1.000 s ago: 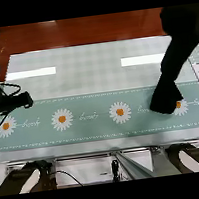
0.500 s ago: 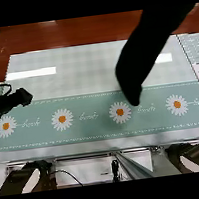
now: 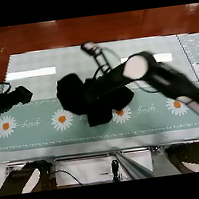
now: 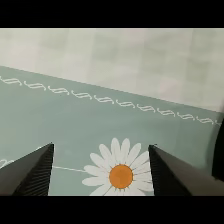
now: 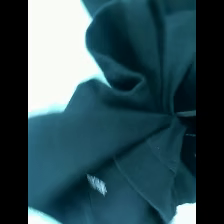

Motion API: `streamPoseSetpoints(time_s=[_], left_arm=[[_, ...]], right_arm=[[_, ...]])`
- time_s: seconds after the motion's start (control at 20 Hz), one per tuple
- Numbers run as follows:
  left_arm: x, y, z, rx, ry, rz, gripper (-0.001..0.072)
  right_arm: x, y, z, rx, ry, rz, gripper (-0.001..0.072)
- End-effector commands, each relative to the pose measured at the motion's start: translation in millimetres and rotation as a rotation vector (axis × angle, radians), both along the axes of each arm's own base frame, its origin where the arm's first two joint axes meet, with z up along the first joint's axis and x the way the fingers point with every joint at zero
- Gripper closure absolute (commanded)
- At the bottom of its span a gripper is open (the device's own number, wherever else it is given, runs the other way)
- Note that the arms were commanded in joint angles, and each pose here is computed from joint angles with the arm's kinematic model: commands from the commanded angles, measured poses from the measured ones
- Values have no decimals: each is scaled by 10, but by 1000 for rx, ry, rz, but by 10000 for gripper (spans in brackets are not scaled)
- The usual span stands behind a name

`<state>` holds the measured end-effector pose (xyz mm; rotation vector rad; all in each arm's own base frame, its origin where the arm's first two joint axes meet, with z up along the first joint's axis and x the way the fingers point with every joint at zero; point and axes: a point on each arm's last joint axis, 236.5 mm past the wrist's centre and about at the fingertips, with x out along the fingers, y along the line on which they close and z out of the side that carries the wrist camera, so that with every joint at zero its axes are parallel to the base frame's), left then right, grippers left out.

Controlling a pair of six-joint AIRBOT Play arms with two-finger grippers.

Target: Fold the shirts.

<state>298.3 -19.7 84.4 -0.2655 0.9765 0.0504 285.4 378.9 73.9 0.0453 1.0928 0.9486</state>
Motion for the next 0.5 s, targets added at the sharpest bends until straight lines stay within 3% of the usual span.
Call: streamPoseSetpoints(time_s=[0.0, 0.05, 0.2, 0.3, 0.45], left_arm=[[-16, 5, -81, 0, 12, 2, 5], [-1, 7, -114, 6, 7, -6, 4], [-16, 6, -180, 49, 26, -71, 4], [-105, 3, -293, 102, 85, -166, 4], [-490, -162, -733, 21, 363, -233, 4]], right_arm=[[-111, 417, -645, 37, 160, -28, 569], [-46, 383, -624, 59, 197, -64, 97], [215, -107, -342, 34, 179, -44, 91], [546, -732, -35, 19, 132, -134, 92], [894, -1977, 216, -88, 17, -357, 93]])
